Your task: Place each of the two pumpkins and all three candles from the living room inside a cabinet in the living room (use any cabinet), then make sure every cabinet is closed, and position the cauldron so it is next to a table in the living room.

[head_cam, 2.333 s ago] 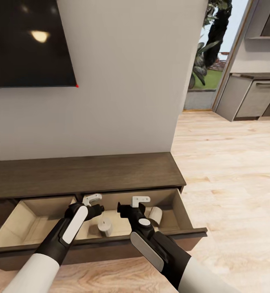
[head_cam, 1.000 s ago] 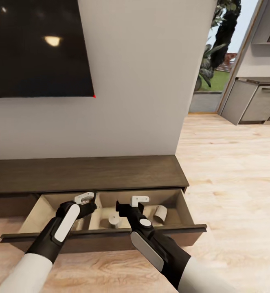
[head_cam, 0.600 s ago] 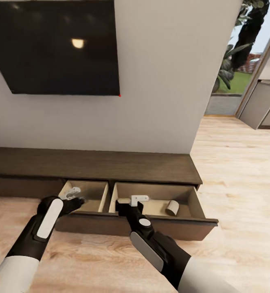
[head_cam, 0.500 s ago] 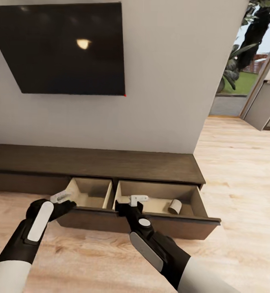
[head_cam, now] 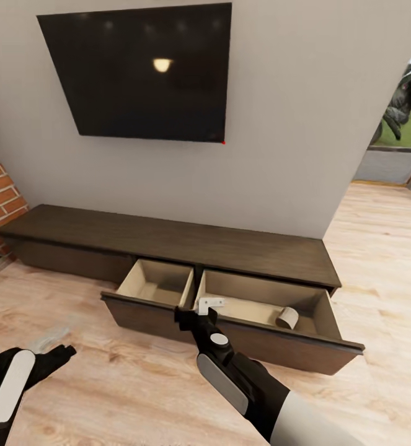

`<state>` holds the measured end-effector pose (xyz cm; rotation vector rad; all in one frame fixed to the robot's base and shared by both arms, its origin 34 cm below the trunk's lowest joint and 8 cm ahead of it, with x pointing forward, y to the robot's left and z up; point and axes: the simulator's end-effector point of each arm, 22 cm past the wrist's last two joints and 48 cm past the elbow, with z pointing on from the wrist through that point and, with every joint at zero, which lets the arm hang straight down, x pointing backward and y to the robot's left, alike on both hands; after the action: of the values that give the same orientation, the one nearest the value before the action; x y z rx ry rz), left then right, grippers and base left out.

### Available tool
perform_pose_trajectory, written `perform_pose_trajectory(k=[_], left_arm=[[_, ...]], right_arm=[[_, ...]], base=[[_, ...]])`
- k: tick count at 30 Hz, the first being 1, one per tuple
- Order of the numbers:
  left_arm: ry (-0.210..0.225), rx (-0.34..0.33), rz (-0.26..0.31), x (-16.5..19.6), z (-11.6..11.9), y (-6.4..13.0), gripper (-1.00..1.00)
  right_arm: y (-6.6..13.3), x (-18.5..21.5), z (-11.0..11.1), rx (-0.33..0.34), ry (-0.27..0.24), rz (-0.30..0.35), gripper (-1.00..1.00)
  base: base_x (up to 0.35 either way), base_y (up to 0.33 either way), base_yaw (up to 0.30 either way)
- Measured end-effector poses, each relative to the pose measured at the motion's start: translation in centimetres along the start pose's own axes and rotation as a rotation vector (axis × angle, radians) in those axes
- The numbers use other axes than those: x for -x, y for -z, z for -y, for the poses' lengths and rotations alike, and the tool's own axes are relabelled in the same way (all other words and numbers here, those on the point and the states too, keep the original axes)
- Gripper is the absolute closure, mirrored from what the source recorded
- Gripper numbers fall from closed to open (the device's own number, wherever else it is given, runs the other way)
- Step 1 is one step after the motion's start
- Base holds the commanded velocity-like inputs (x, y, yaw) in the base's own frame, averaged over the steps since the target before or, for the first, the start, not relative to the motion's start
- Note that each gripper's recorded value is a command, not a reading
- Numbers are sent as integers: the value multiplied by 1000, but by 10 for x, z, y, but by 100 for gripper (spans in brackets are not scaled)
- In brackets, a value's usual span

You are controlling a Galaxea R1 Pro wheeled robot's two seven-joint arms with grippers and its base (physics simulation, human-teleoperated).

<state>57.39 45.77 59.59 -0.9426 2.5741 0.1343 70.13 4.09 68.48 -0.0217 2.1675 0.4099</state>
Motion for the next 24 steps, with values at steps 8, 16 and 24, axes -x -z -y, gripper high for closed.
perform_pose_trajectory(k=[8,16,24], left_arm=[[14,12,-68,-59,-34,-17,-100],[109,48,-88,-75,-71,-35,-100],[121,70,-118,-88,-81,-41,-100]], right_arm=[[3,-9,-14,27,86,3,-100],[5,-20,-24,49,118,-12,-100],[5,-27,-25,51,129,-23,-100]], base=[[0,0,267],[0,0,267],[10,0,267]])
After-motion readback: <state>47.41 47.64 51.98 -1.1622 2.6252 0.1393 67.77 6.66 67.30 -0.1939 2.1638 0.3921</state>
